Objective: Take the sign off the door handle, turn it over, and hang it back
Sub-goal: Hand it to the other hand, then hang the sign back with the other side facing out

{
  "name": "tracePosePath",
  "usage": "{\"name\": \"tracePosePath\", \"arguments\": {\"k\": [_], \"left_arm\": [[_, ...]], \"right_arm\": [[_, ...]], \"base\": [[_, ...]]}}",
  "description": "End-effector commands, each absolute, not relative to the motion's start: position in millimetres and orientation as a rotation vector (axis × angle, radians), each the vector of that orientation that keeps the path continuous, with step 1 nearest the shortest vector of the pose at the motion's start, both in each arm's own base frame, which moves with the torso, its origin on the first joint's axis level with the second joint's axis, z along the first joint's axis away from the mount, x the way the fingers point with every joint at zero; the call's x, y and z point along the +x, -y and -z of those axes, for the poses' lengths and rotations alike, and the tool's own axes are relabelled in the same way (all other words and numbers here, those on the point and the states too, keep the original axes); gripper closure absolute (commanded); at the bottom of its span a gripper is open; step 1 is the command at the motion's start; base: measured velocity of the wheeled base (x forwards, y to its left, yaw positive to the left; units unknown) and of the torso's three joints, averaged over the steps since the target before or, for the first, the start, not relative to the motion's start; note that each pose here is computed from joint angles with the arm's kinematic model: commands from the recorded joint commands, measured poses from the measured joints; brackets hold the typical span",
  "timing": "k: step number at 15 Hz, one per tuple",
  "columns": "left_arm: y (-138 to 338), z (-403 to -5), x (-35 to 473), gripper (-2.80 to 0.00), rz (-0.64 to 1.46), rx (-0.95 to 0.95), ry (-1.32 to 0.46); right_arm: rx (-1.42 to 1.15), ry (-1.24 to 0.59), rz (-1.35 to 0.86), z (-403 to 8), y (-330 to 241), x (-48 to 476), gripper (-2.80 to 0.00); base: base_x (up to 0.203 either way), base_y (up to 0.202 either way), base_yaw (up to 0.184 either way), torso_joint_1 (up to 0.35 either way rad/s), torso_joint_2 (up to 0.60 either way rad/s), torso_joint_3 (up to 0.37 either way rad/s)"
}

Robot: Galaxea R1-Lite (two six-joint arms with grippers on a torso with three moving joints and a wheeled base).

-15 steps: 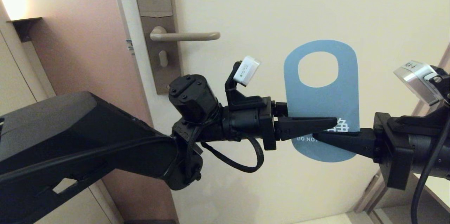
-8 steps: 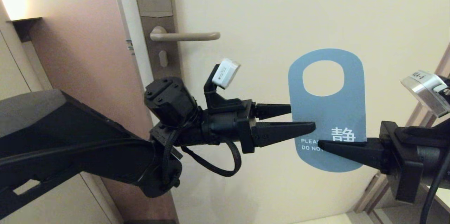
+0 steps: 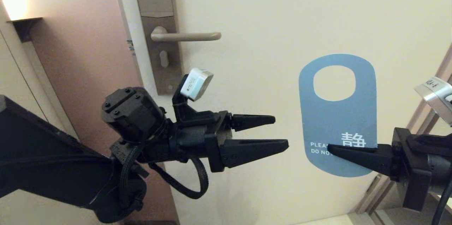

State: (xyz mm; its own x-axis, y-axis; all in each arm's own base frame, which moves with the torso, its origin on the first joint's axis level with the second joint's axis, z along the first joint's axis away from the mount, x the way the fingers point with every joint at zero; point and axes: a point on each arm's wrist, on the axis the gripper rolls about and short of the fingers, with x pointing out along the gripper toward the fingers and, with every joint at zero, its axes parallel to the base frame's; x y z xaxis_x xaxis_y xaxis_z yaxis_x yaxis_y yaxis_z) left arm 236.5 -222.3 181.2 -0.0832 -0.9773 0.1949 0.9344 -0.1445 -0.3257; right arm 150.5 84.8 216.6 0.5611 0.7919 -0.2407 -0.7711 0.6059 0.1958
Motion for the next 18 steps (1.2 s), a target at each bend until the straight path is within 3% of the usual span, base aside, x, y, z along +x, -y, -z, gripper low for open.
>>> {"name": "tracePosePath", "arguments": {"k": [1,4,5,10,18], "left_arm": [[208,-185,226,-2.8,1.659,-0.405,-0.111],[185,-188,213,-2.8,1.622,-0.38,-0.073],[178,-190,209,0.0,1.61,-0.376,-0.064],[138,-200,184,0.0,1.531,-0.36,-0.015],[64,-161,144,0.0,1.178,-0.171,-0.051]], "right_arm": [[0.069,-0.304,-0.908,-219,-84,149,0.0],[0.064,-0.301,-0.864,-217,-81,146,0.0],[0.063,-0.3,-0.85,-216,-80,143,0.0],[0.059,-0.292,-0.817,-209,-71,127,0.0],[0.05,-0.287,-0.729,-198,-61,113,0.0]], "base": [[0.0,0.0,0.0,0.0,0.0,0.0],[0.0,0.0,0.0,0.0,0.0,0.0],[0.0,0.0,0.0,0.0,0.0,0.0],[0.0,0.0,0.0,0.0,0.0,0.0],[0.0,0.0,0.0,0.0,0.0,0.0]]}}
